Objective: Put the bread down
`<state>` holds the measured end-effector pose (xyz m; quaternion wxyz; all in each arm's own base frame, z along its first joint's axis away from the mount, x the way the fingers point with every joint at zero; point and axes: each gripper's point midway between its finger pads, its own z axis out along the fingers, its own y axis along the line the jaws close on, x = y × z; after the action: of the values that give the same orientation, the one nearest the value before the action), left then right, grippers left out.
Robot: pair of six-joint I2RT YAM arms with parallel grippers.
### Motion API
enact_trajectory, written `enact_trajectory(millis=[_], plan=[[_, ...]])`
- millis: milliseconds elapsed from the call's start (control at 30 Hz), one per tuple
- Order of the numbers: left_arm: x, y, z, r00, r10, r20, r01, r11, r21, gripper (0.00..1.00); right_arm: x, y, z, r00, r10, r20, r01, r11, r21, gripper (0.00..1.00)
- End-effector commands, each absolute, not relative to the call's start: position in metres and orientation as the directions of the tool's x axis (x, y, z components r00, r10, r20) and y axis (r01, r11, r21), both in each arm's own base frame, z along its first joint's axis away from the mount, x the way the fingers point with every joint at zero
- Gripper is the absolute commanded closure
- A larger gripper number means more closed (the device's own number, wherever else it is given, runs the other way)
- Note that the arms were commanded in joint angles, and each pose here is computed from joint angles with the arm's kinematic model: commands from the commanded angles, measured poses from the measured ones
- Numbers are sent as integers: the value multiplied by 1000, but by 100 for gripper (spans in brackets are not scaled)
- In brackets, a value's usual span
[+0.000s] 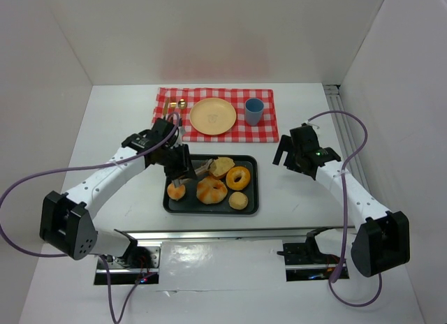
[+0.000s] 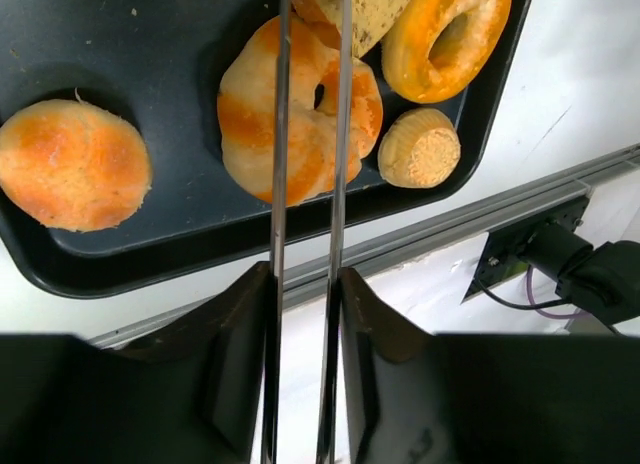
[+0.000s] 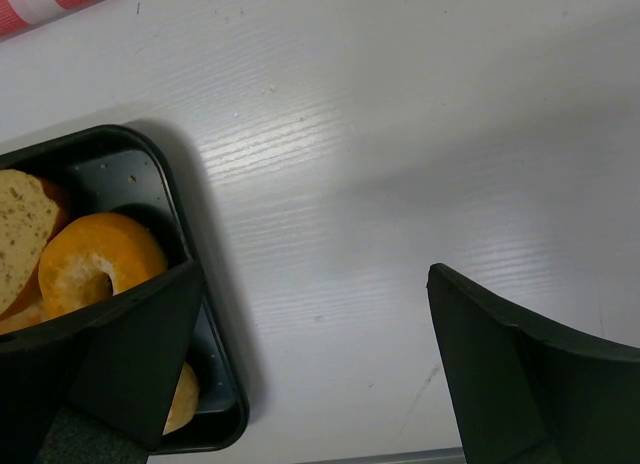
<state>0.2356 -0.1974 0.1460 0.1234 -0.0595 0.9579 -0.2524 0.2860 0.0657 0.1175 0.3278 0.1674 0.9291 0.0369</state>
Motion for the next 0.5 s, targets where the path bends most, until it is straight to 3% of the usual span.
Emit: enact_trajectory(millis=[0,367,467], plan=[[243,-207,154,-959,-179,-222,-30,837,-546,59,291,66,136,-693,336,-637,278,941,193,0],[261,-175,218,-922,-170,-349,23,874,-485,99,291,68,136,-694,345,-632,280,938,204,0],[278,-172,234,-906,-165,-390,44,880,-474,100,291,68,134,-694,345,-632,280,938,204,0]])
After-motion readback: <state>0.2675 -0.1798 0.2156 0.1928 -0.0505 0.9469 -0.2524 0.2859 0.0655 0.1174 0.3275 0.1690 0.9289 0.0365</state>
